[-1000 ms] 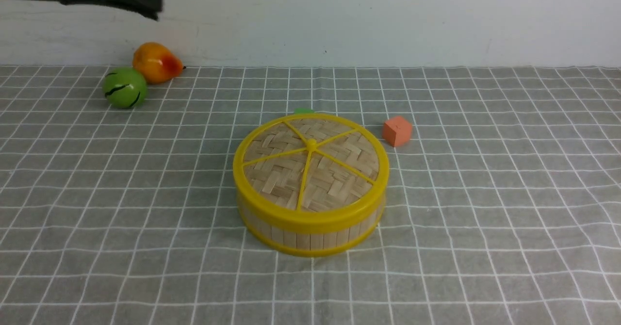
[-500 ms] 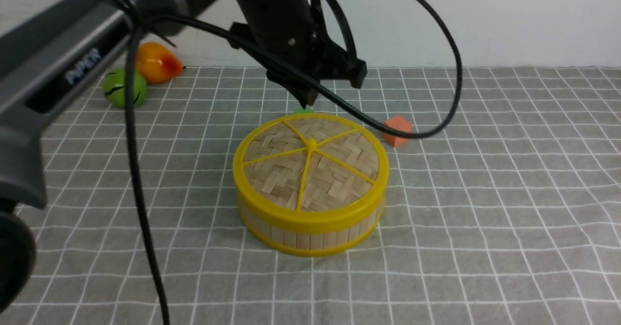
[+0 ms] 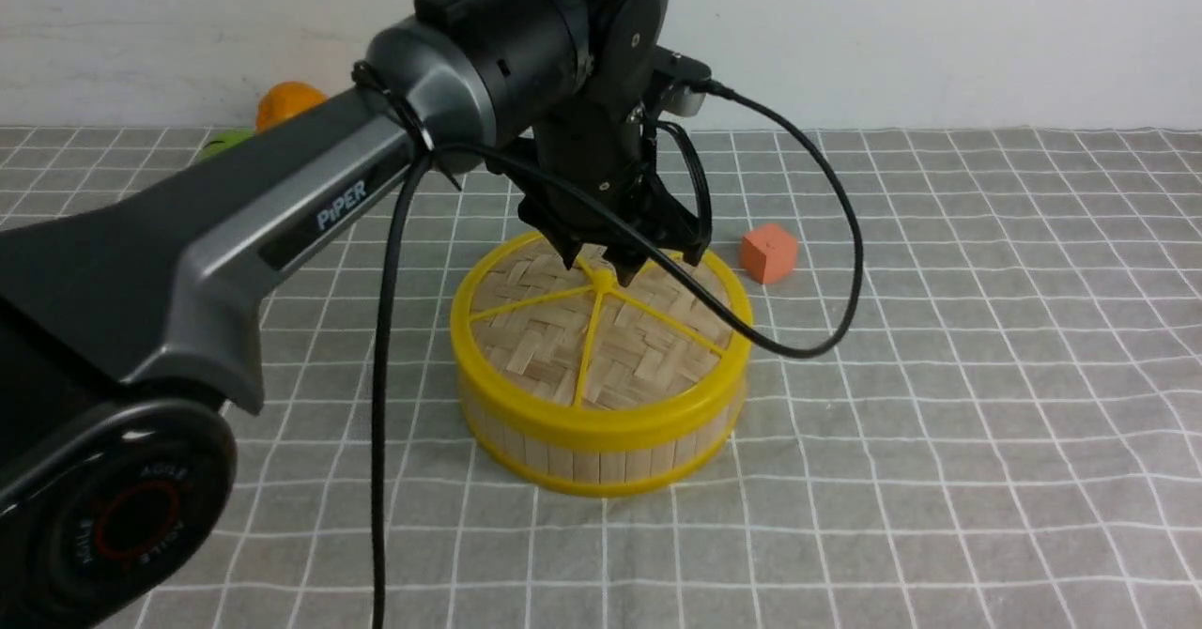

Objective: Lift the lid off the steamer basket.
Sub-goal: Use the left arm to lift the lid of the steamer

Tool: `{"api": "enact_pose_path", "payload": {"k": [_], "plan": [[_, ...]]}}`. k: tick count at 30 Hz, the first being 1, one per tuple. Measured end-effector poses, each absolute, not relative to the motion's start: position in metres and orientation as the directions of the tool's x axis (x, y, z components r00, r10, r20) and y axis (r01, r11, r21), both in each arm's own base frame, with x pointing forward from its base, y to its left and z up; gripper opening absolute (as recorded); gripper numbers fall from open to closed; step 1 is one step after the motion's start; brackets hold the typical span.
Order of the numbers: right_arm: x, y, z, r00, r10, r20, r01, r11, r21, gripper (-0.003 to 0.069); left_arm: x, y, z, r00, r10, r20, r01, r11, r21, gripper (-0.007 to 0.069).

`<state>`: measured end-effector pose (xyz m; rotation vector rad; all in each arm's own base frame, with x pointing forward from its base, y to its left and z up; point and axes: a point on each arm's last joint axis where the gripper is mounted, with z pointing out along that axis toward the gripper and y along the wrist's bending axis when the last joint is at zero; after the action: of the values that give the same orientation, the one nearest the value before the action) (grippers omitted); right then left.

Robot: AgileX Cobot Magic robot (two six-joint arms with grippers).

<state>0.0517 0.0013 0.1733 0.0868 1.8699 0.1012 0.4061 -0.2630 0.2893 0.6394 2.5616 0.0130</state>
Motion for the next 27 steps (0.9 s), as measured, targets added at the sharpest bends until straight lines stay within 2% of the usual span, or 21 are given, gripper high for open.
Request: {"api": "enact_pose_path", "payload": {"k": [5, 10, 14, 17, 27], "plan": [[0.052, 0.001, 0.173, -0.296, 0.112, -0.949, 0.008, 0.993, 0.114, 0.0241, 0.413, -0.267, 0.270, -0.773, 0.449, -0.447, 0.439, 0.888, 0.133, 0.0323], [0.052, 0.001, 0.173, -0.296, 0.112, -0.949, 0.008, 0.993, 0.114, 0.0241, 0.417, -0.268, 0.266, -0.780, 0.422, -0.462, 0.411, 0.902, 0.131, 0.0286], [0.052, 0.001, 0.173, -0.296, 0.112, -0.949, 0.008, 0.993, 0.114, 0.0241, 0.418, -0.267, 0.267, -0.787, 0.392, -0.476, 0.375, 0.917, 0.135, 0.0216], [0.052, 0.001, 0.173, -0.296, 0.112, -0.949, 0.008, 0.993, 0.114, 0.0241, 0.418, -0.267, 0.267, -0.795, 0.370, -0.480, 0.355, 0.926, 0.125, 0.0119], [0.052, 0.001, 0.173, -0.296, 0.112, -0.949, 0.008, 0.993, 0.114, 0.0241, 0.417, -0.267, 0.272, -0.798, 0.352, -0.489, 0.342, 0.933, 0.113, 0.0106]]}}
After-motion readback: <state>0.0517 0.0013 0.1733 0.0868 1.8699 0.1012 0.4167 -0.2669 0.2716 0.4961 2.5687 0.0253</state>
